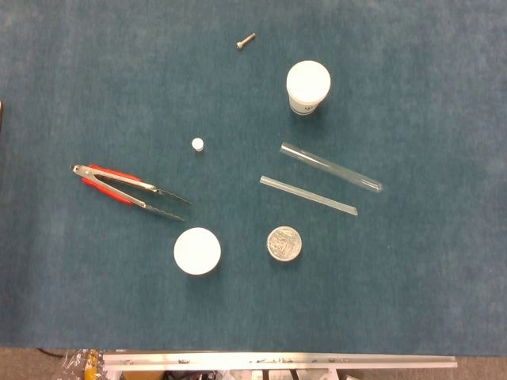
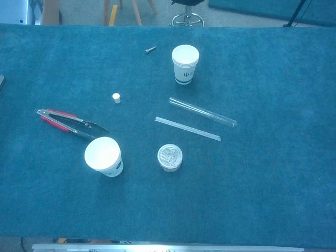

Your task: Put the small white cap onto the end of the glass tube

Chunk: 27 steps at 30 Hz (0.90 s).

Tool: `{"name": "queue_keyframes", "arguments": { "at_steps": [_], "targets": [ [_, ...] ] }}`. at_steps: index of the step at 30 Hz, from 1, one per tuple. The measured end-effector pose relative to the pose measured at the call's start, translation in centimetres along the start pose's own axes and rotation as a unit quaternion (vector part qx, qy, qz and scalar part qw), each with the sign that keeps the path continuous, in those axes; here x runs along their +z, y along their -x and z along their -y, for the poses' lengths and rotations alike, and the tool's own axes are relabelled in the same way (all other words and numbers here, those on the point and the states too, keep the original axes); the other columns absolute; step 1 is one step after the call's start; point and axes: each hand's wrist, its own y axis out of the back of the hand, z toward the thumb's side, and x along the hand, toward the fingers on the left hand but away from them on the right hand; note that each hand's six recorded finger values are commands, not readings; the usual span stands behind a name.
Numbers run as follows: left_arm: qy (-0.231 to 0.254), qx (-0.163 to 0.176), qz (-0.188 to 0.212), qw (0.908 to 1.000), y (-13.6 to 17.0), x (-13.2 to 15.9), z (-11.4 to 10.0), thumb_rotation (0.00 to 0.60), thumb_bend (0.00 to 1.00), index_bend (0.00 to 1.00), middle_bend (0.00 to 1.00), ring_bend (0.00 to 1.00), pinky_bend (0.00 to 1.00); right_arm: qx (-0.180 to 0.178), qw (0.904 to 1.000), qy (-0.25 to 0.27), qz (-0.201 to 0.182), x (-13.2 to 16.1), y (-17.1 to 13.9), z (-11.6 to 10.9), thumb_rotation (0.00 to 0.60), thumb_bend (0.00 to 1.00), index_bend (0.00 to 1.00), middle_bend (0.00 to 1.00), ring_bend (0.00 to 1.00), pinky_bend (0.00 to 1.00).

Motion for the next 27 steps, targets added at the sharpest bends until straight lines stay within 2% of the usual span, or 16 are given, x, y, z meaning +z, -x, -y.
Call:
{"name": "queue_keyframes", "arguments": {
  "at_steps": [17, 27],
  "targets": [
    [0.004, 0.0, -0.001, 1.0, 0.2, -0.2, 0.0, 0.6, 0.33, 0.15, 0.07, 0.0, 0.05, 0.009, 0.9999, 0.008, -0.01, 0.6, 0.5, 0.2, 0.6, 0.35, 0.25, 0.06, 0.0, 0.09],
    [0.005, 0.002, -0.001, 1.0, 0.4, -0.4, -0.1, 0.6, 0.33, 0.18, 0.07, 0.0, 0.05, 0.041, 0.9976, 0.01, -0.056, 3.3, 2.9, 1.2, 0.6, 0.34, 0.29, 0.06, 0.0, 0.1]
  ]
}}
